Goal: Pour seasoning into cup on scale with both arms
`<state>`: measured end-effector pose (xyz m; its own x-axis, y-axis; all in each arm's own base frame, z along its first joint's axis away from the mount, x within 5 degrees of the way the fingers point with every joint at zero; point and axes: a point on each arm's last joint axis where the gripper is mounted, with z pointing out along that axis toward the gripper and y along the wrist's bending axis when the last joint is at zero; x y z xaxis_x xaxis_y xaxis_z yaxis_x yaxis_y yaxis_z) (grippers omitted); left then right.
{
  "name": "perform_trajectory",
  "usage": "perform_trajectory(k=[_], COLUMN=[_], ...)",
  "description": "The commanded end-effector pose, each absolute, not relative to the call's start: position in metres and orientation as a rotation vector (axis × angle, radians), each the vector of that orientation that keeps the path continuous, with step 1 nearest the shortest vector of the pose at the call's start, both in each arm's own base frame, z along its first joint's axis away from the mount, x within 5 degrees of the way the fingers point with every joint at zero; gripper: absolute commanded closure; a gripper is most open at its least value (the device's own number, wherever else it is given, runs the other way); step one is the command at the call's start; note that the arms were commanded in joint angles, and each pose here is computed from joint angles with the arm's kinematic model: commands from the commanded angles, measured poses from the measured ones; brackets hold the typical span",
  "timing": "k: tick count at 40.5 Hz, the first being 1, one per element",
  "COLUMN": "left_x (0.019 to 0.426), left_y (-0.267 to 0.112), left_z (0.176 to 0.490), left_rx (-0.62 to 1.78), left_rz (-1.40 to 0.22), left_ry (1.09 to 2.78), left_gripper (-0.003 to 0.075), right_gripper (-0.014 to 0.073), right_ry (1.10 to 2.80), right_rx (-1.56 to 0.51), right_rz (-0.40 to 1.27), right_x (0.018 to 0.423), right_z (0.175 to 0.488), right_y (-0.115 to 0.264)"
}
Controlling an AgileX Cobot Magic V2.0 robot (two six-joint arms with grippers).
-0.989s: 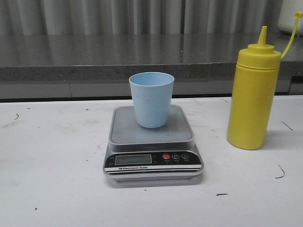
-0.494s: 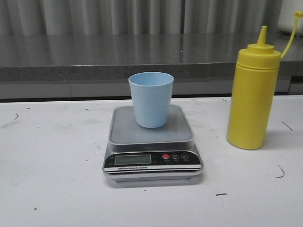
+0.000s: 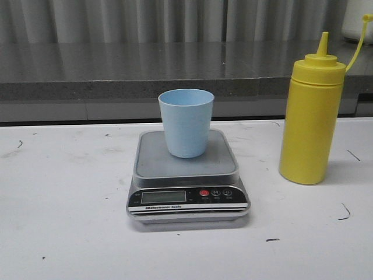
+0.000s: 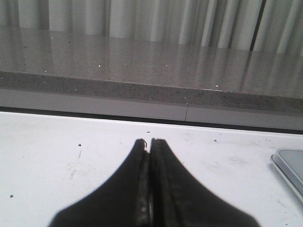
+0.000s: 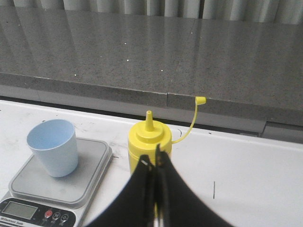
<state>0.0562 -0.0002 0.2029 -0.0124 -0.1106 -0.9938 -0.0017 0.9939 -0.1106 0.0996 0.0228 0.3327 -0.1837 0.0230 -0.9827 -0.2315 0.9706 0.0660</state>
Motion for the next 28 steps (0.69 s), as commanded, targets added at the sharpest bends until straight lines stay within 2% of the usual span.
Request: perform_trajectory(k=[1, 18, 28], left_x=[0.056, 0.056, 0.056], left_y=[0.000, 0.000, 0.000], left_z=[0.201, 0.201, 0.201], left_rx=[-0.104, -0.104, -0.104], left_rz=[-0.096, -0.096, -0.096], left_ry=[1.522, 1.522, 1.522], left_gripper=[0.0740, 0.0740, 0.0740], right_gripper=[0.0706, 0.0706, 0.0706], right_ry=[1.650, 1.649, 1.606], right_rx=[-0.127, -0.126, -0.116], right_rz=[0.206, 0.204, 0.062], right_x=[0.100, 0.100, 0.101], right_z=[0.349, 0.349, 0.325], right_y=[0.020, 0.020, 0.011])
